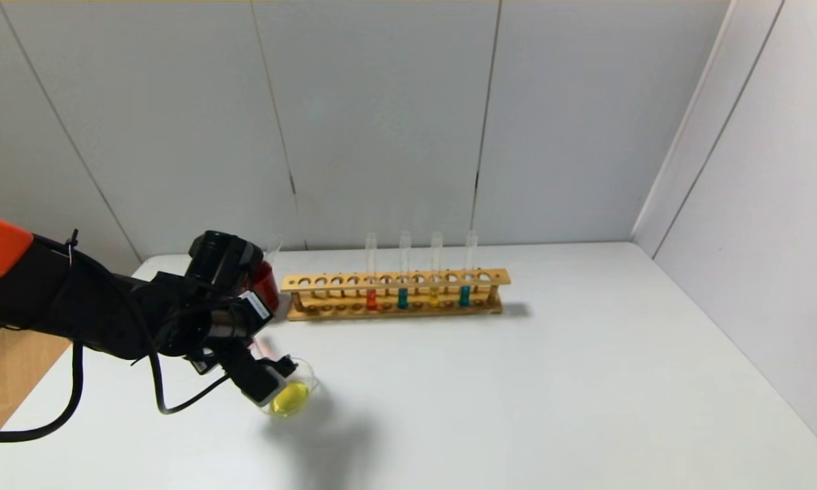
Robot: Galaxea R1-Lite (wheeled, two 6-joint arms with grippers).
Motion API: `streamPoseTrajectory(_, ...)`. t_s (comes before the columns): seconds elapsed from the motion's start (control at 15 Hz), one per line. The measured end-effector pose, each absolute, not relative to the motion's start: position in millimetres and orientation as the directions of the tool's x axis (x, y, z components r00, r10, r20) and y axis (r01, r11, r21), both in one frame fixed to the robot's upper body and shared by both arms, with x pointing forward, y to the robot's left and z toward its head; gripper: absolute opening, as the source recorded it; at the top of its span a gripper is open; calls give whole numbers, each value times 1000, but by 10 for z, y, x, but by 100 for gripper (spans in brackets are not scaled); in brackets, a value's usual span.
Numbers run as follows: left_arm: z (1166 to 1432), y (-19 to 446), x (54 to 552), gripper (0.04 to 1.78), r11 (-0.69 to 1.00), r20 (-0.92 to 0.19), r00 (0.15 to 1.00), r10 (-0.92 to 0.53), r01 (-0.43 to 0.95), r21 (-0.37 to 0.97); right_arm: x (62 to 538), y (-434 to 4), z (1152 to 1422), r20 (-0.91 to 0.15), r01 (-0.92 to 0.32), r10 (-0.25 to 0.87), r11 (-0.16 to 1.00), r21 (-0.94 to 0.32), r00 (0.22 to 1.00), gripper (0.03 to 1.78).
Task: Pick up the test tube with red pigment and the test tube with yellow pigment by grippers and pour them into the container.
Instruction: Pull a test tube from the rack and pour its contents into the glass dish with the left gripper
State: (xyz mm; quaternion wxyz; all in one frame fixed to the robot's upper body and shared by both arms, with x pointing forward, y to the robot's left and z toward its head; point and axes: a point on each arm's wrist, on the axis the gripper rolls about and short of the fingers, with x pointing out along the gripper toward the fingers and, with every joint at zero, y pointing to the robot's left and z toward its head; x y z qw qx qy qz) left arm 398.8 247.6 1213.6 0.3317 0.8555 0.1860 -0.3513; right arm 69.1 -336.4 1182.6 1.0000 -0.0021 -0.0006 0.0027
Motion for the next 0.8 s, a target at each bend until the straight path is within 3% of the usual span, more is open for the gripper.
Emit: streamPoseTrajectory(0.8,12074,2384,4021,32,-723,-700,702,135,553,414,691,-3364,11826,1,-7,7,1000,-4,1000,175)
